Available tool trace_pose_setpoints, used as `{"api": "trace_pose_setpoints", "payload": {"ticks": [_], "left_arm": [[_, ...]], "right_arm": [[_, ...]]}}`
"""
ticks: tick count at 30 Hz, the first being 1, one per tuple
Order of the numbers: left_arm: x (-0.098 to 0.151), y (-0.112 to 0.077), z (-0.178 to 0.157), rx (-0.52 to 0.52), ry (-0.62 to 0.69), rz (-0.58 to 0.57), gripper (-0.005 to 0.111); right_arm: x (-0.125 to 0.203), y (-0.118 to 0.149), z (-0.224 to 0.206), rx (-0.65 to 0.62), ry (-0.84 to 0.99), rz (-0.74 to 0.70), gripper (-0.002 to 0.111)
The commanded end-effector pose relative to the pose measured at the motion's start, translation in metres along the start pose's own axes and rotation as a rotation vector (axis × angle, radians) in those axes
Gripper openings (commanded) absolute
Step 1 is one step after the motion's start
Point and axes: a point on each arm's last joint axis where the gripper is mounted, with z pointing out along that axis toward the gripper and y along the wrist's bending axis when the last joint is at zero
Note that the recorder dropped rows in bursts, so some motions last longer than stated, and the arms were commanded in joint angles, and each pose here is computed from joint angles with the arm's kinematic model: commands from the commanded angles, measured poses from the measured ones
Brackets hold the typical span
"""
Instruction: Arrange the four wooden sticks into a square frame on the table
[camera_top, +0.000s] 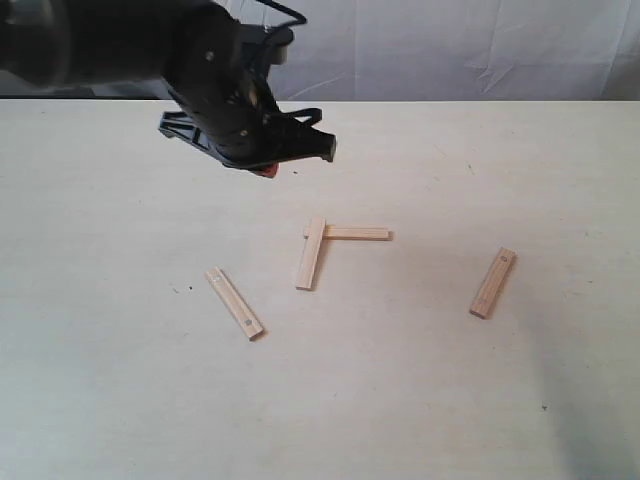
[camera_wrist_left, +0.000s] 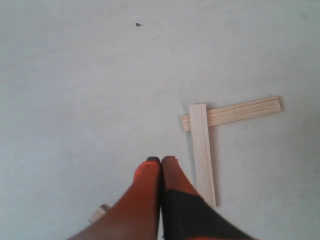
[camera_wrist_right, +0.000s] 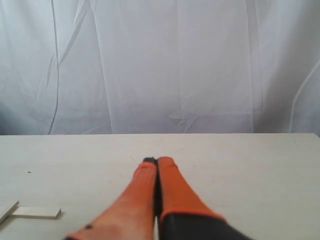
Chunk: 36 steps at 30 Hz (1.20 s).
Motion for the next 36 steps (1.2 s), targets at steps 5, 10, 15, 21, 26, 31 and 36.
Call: {"api": "trace_pose_setpoints", "payload": {"ticks": [5,10,15,21,26,31,36], "left_arm": [[0.022,0.020,-0.080,0.055,-0.164,0.043,0.000],[0.045,0.033,-0.122,0.091,-0.288,0.063,0.000],[0.070,0.047,-0.166,0.144,-0.485,0.079,0.000],[0.098,0.055,-0.191,0.253,-0.752,0.104,0.000],[0.102,0.058,-0.209,0.259,-0.857,0.142,0.000],[0.111,0.064,-0.231,0.267,-0.938,0.146,0.000],[0.126,0.074,-0.249,0.241,-0.960,0.141,0.000]], "right_arm": [[-0.003,0.000,-0.001,0.003,-0.044,-0.001,-0.001],[-0.003,0.000,-0.001,0.003,-0.044,-0.001,-0.001],[-0.003,0.000,0.000,0.003,-0.037,-0.003,-0.001],[-0.004,0.000,-0.002,0.008,0.025,-0.027,-0.001],[-0.038,0.001,0.011,0.018,0.158,-0.050,-0.001],[-0.069,0.002,0.049,0.032,0.428,-0.049,-0.001],[-0.074,0.002,0.072,0.032,0.445,-0.056,-0.001]]}}
